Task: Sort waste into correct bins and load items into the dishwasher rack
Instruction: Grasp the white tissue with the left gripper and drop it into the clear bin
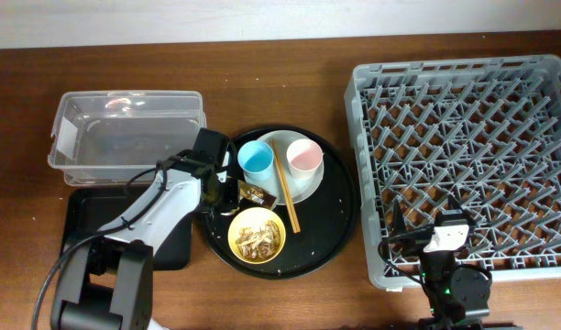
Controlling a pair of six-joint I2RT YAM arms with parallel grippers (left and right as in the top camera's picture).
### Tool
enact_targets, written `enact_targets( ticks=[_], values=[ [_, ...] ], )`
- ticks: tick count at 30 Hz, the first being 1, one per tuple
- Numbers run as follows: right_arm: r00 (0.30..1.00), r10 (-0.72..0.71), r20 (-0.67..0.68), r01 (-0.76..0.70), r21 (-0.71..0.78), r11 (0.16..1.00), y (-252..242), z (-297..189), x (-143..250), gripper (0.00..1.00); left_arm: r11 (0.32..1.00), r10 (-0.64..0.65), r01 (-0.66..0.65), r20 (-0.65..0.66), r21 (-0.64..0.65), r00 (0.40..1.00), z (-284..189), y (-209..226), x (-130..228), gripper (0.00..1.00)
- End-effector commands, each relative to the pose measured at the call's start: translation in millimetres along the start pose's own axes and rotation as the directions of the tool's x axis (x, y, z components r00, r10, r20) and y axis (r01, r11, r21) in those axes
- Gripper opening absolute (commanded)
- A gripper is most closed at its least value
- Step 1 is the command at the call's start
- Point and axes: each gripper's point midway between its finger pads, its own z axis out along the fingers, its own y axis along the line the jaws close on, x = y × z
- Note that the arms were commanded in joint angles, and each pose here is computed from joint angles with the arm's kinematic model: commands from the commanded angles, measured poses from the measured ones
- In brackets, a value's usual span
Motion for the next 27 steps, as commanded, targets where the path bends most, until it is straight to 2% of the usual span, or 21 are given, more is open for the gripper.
enact_targets(
  ticks=[1, 3, 7, 9, 11, 16, 22, 23, 24, 25, 27],
  values=[
    [1.000, 0.009, -0.004, -0.009, 0.014, 1.000, -3, 0, 3, 0.98, 1.000, 0.002, -0.002, -0.001, 0.012, 1.000, -11, -4, 1, 0.06],
    [1.000, 0.009, -0.004, -0.009, 0.014, 1.000, -3, 0, 3, 0.98, 1.000, 0.004, -0.004, 0.039, 0.018, 0.999, -34, -7, -7, 0.02],
    [1.000, 0.009, -0.004, -0.009, 0.014, 1.000, -3, 0, 3, 0.98, 1.000, 0.009, -0.011, 0.221, 0.009, 0.975, -103, -9, -34, 0.00],
    [1.000, 0.009, -0.004, -0.009, 0.014, 1.000, -3, 0, 3, 0.98, 0.999, 0.008, 0.008, 0.344, -0.044, 0.939, -138, 2, -45, 0.00],
    [1.000, 0.009, -0.004, -0.009, 0.014, 1.000, -3, 0, 3, 0.98, 0.983, 0.004, 0.080, 0.454, -0.167, 0.891, -163, 28, -57, 0.00],
    [1.000, 0.009, -0.004, -0.009, 0.014, 1.000, -3, 0, 3, 0.98, 0.951, -0.084, 0.237, 0.568, -0.201, 0.819, -166, 74, -98, 0.01],
    [1.000, 0.009, -0.004, -0.009, 0.014, 1.000, -3, 0, 3, 0.98, 0.906, -0.179, 0.342, 0.505, -0.250, 0.844, -111, 127, -114, 0.02],
    [1.000, 0.009, -0.004, -0.009, 0.014, 1.000, -3, 0, 3, 0.99, 0.903, -0.186, 0.347, 0.497, -0.253, 0.847, -105, 131, -116, 0.09],
    [1.000, 0.009, -0.004, -0.009, 0.014, 1.000, -3, 0, 3, 0.98, 0.900, -0.193, 0.354, 0.494, -0.256, 0.848, -101, 135, -117, 0.35],
    [1.000, 0.009, -0.004, -0.009, 0.014, 1.000, -3, 0, 3, 0.98, 0.900, -0.193, 0.355, 0.498, -0.254, 0.845, -101, 135, -118, 0.38],
    [1.000, 0.009, -0.004, -0.009, 0.014, 1.000, -3, 0, 3, 0.98, 0.901, -0.190, 0.358, 0.520, -0.244, 0.833, -104, 135, -124, 0.54]
  ],
)
